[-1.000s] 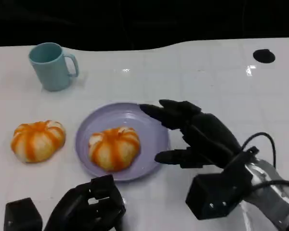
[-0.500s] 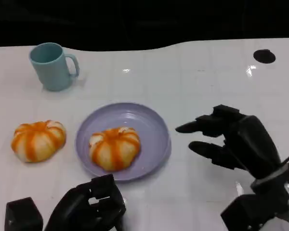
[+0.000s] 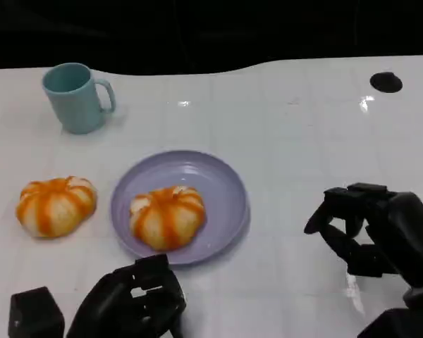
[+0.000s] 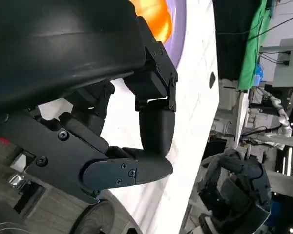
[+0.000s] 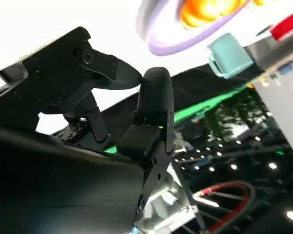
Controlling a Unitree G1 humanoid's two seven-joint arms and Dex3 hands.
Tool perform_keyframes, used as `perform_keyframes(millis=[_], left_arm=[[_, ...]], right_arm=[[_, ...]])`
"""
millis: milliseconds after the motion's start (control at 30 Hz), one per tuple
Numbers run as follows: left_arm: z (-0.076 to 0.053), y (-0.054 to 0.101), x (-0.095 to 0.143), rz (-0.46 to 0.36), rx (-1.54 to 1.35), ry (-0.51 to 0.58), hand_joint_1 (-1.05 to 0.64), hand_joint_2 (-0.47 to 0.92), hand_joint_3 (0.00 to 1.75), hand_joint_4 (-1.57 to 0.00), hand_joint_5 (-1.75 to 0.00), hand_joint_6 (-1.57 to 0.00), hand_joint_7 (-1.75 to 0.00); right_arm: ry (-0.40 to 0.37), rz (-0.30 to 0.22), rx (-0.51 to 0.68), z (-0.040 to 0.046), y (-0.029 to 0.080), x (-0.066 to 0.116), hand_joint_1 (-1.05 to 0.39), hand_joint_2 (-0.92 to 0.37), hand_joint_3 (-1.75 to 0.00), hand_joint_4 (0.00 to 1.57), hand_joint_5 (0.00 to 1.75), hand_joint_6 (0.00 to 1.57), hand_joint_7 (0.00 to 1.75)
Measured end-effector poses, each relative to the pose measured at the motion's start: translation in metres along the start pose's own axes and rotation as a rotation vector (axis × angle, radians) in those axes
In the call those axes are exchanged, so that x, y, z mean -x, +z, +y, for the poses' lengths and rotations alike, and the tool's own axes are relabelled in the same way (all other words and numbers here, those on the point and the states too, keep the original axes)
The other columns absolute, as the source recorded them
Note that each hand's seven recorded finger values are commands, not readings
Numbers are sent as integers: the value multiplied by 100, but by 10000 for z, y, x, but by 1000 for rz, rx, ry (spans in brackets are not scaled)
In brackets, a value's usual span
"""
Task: Grasp the bread from the table and place it into the plate.
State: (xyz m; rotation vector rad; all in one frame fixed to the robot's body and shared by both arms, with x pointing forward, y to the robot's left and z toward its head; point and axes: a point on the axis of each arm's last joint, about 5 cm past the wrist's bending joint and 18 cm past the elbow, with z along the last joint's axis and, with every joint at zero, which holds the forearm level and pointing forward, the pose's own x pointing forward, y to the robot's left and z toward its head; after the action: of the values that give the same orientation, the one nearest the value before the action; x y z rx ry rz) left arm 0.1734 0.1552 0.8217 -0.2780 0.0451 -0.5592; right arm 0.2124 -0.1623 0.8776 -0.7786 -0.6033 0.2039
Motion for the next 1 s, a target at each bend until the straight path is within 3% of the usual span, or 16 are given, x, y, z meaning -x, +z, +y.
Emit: perform_keyframes(millis=[167,333,767,1000], left_arm=[[1,5,-11,-2,0,-2,-56,65,69,-79,-175,-75,-143],[4,9,-16,-3,-2,-2,-56,65,69,-79,-175,-75,-143],[48,27,3,0,-9,9,-58,66,68,-79,-175,-75,-143],[59,4,8,11,-3,12,-58,66,66,-79,-175,-76,-142]], right_arm=[[43,93,28,-51,72,125,-23,-54,-104,84,175,59,156],[70,144,14,-49,124,221,-26,-51,-107,85,175,61,150],[14,163,-41,118,40,338,-29,-54,-107,84,175,61,149],[-12,152,-48,159,-22,343,-30,-54,-106,85,175,61,149]])
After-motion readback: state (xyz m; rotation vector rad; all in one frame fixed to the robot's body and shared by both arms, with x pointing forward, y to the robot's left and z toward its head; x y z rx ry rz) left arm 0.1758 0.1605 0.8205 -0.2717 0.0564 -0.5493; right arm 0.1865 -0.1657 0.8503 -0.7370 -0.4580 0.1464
